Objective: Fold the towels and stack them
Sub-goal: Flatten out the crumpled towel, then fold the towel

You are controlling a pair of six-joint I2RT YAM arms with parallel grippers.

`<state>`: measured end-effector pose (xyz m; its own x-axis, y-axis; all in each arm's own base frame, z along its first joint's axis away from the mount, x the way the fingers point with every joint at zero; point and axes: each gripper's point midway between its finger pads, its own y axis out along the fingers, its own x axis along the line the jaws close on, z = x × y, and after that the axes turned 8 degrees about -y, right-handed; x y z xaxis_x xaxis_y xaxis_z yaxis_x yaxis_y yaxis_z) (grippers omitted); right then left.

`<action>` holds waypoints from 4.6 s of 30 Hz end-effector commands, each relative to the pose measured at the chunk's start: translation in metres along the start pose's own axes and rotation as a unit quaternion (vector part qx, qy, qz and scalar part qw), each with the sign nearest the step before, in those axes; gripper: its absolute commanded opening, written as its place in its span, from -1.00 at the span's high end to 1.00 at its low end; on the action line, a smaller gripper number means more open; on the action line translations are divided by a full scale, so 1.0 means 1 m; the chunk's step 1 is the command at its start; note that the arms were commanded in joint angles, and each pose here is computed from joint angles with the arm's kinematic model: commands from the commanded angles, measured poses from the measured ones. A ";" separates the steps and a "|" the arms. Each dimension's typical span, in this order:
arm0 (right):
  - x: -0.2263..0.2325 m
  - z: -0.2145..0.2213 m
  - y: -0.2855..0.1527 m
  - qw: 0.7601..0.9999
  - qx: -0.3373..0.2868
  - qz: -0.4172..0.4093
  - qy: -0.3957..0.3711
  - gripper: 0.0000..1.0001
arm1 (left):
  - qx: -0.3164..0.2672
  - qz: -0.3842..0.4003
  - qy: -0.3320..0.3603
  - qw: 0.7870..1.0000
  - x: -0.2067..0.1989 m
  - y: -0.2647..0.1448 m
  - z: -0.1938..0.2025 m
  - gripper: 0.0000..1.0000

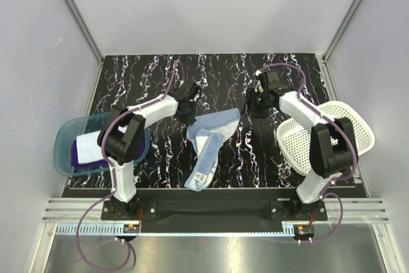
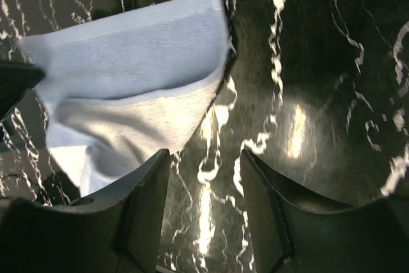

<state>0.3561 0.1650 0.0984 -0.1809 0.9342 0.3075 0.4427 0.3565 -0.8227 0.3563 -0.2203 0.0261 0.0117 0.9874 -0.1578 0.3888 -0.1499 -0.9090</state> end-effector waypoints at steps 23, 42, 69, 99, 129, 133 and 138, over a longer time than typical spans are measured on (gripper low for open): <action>-0.009 -0.045 0.102 0.994 0.036 -0.030 -0.097 0.07 | -0.004 0.036 -0.022 0.999 0.014 0.007 -0.033 -0.04; -0.009 -0.031 0.118 0.994 0.048 -0.033 -0.094 0.20 | 0.023 0.018 -0.045 0.999 0.017 0.030 -0.023 0.17; 0.063 -0.123 -0.106 0.965 -0.220 -0.064 -0.130 1.00 | -0.162 0.192 0.014 0.968 -0.043 -0.222 -0.110 1.00; 0.100 -0.116 -0.343 0.833 -0.517 -0.083 -0.181 1.00 | -0.310 0.310 0.038 0.898 -0.057 -0.432 -0.097 1.00; 0.005 -0.217 0.016 0.923 -0.314 -0.078 -0.206 1.00 | -0.227 0.277 0.052 0.932 -0.004 -0.094 -0.253 1.00; 0.001 -0.199 0.011 0.927 -0.303 -0.070 -0.210 1.00 | -0.190 0.269 0.052 0.943 0.003 -0.078 -0.220 1.00; -0.002 -0.162 0.013 0.941 -0.264 -0.075 -0.199 1.00 | -0.165 0.264 0.055 0.949 0.005 -0.077 -0.189 1.00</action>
<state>0.5119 0.1734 0.1189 -0.5194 0.8380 0.1669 0.6992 0.5291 -0.4807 0.5023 -0.1957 0.1181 0.2783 0.7956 -0.5382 0.5028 -0.5981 -0.6241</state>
